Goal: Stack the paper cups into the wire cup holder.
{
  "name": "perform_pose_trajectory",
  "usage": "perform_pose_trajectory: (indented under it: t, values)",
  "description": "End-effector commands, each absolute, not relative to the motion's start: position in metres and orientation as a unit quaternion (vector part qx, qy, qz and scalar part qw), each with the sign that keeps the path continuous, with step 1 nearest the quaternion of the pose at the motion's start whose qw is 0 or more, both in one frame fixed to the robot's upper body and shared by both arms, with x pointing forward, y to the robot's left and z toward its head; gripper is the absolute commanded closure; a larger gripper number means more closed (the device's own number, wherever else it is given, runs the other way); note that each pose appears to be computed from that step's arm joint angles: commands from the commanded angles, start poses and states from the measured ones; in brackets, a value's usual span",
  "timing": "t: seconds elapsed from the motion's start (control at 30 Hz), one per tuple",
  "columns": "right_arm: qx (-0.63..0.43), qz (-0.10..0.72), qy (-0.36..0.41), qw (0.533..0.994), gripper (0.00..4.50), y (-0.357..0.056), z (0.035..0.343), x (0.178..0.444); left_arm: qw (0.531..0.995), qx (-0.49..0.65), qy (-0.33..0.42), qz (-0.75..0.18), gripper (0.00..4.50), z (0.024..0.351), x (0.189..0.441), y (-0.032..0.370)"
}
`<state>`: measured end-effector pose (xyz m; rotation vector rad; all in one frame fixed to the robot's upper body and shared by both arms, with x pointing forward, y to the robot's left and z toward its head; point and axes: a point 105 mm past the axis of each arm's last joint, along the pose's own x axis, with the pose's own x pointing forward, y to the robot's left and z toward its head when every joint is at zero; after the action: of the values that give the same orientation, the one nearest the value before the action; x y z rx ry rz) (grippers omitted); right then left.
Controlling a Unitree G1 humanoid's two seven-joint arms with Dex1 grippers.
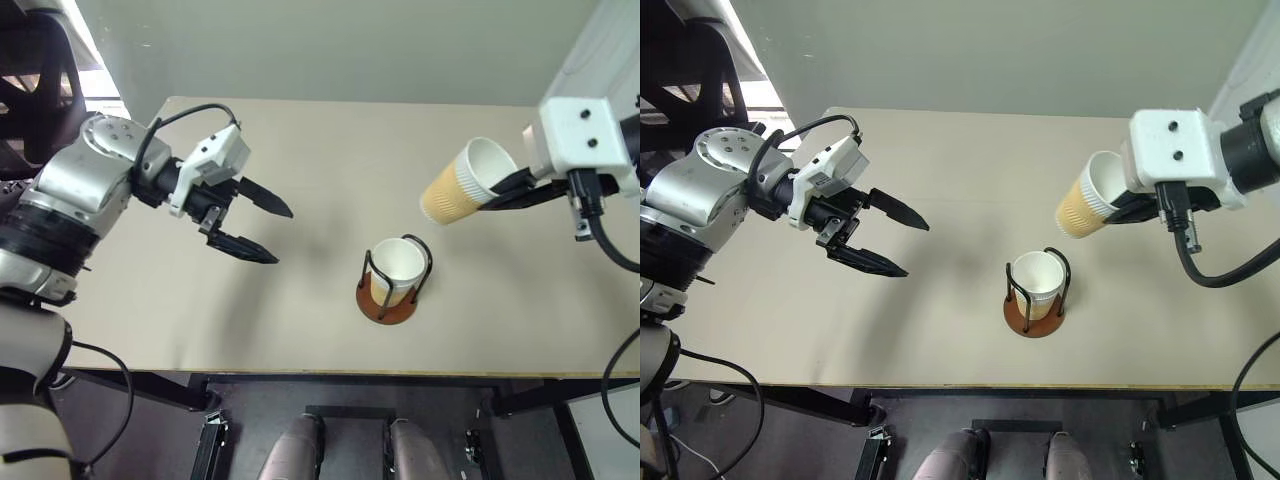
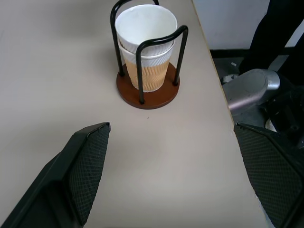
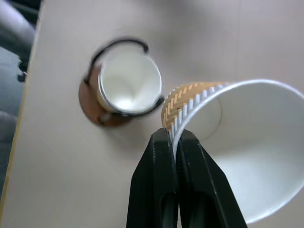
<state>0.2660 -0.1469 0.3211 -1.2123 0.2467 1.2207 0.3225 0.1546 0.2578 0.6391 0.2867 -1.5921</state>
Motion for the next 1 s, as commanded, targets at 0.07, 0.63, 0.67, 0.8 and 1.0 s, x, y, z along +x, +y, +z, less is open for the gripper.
perform_pose_trajectory:
  t: [0.07, 0.63, 0.67, 0.8, 1.0]
  values:
    - [-0.522, 0.564, 0.102, 0.632, 4.48, -0.132, 0.322, 0.253, 0.63, 0.29, 0.091, -0.714, 0.0, 0.273, 0.32, 0.148]
    - [-0.512, 0.608, 0.121, 0.595, 4.48, -0.11, 0.286, 0.26, 0.63, 0.287, 0.087, -0.717, 0.0, 0.276, 0.319, 0.147]
    - [-0.514, 0.608, 0.123, 0.593, 4.48, -0.111, 0.284, 0.262, 0.63, 0.287, 0.087, -0.717, 0.0, 0.276, 0.319, 0.147]
    - [-0.522, 0.606, 0.128, 0.587, 4.48, -0.114, 0.28, 0.265, 0.63, 0.286, 0.087, -0.717, 0.0, 0.276, 0.318, 0.148]
    - [-0.528, 0.608, 0.133, 0.578, 4.48, -0.116, 0.276, 0.268, 0.635, 0.278, 0.079, -0.716, 0.0, 0.282, 0.316, 0.149]
